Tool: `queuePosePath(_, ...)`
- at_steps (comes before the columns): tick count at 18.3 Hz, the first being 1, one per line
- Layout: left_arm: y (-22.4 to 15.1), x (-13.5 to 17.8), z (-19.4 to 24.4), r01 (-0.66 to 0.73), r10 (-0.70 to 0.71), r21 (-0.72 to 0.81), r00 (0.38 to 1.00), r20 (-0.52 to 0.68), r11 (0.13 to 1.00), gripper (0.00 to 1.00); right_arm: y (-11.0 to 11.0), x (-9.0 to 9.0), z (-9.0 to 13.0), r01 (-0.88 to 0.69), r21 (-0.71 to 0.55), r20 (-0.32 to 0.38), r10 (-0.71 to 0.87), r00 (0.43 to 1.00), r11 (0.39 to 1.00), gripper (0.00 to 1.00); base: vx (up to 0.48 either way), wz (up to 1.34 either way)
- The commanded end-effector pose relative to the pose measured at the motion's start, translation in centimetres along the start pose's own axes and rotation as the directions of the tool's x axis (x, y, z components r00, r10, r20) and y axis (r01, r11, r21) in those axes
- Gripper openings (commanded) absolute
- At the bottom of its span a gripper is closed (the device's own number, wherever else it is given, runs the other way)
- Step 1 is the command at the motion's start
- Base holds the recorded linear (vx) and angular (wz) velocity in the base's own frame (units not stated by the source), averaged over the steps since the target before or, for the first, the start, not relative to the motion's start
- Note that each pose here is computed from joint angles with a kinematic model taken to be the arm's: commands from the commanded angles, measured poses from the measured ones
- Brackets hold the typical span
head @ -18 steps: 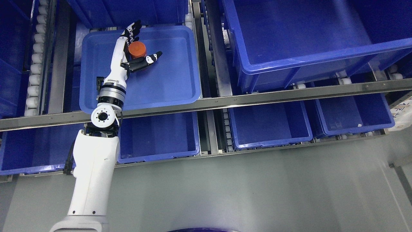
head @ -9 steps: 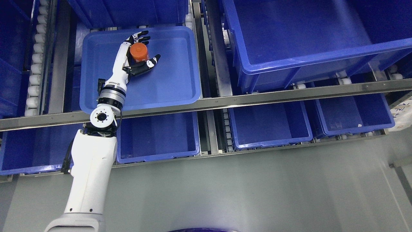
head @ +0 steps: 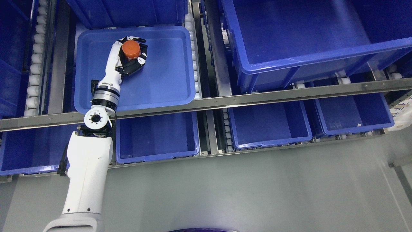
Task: Grab orange capacitor from left shelf to right desk
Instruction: 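Close the left hand around the orange capacitor, then lift the capacitor out of the bin with the left hand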
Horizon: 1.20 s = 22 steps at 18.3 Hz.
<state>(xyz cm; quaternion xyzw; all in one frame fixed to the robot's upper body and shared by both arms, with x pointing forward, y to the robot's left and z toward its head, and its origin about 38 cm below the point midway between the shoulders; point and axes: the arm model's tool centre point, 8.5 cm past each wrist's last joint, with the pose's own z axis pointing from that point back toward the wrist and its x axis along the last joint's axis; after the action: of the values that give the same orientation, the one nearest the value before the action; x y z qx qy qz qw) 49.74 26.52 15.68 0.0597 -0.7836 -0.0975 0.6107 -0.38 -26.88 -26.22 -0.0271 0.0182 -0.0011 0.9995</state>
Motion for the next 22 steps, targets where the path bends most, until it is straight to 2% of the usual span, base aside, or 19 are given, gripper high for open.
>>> queuePosePath(1, 2.0, 0.6, 0.1, -0.038, 0.034, 0.080, 0.998, 0.054, 0.996, 0.00, -1.1, 0.3, 0.0, 0.010, -0.018, 0.019, -0.010, 1.000, 1.000, 1.00, 0.000, 0.00)
queuePosePath(4, 3.1, 4.9, -0.6, -0.098, 0.077, 0.101, 0.978, 0.195, 0.990, 0.00, -1.1, 0.3, 0.0, 0.010, -0.018, 0.020, -0.010, 1.000, 1.000, 1.00, 0.000, 0.00)
queuePosePath(7, 2.9, 9.8, -1.4, -0.172, 0.139, 0.068, 0.931, 0.337, 0.983, 0.01, -1.1, 0.3, 0.0, 0.010, -0.018, 0.020, -0.010, 1.000, 1.000, 1.00, 0.000, 0.00)
queuePosePath(11, 2.2, 13.5, -0.7, -0.187, 0.150, 0.026, 0.856, 0.495, 0.982, 0.01, -1.1, 0.3, 0.0, 0.010, -0.018, 0.020, -0.010, 1.000, 1.000, 1.00, 0.000, 0.00)
queuePosePath(16, 2.2, 16.2, 1.0, -0.169, 0.119, 0.024, 0.781, 0.613, 0.985, 0.02, -1.1, 0.3, 0.0, 0.010, -0.018, 0.020, -0.010, 1.000, 1.000, 1.00, 0.000, 0.00)
queuePosePath(22, 2.8, 17.0, 2.4, -0.169, 0.108, 0.041, 0.778, 0.619, 0.985, 0.02, -1.1, 0.3, 0.0, 0.010, -0.018, 0.020, -0.010, 1.000, 1.000, 1.00, -0.043, -0.06)
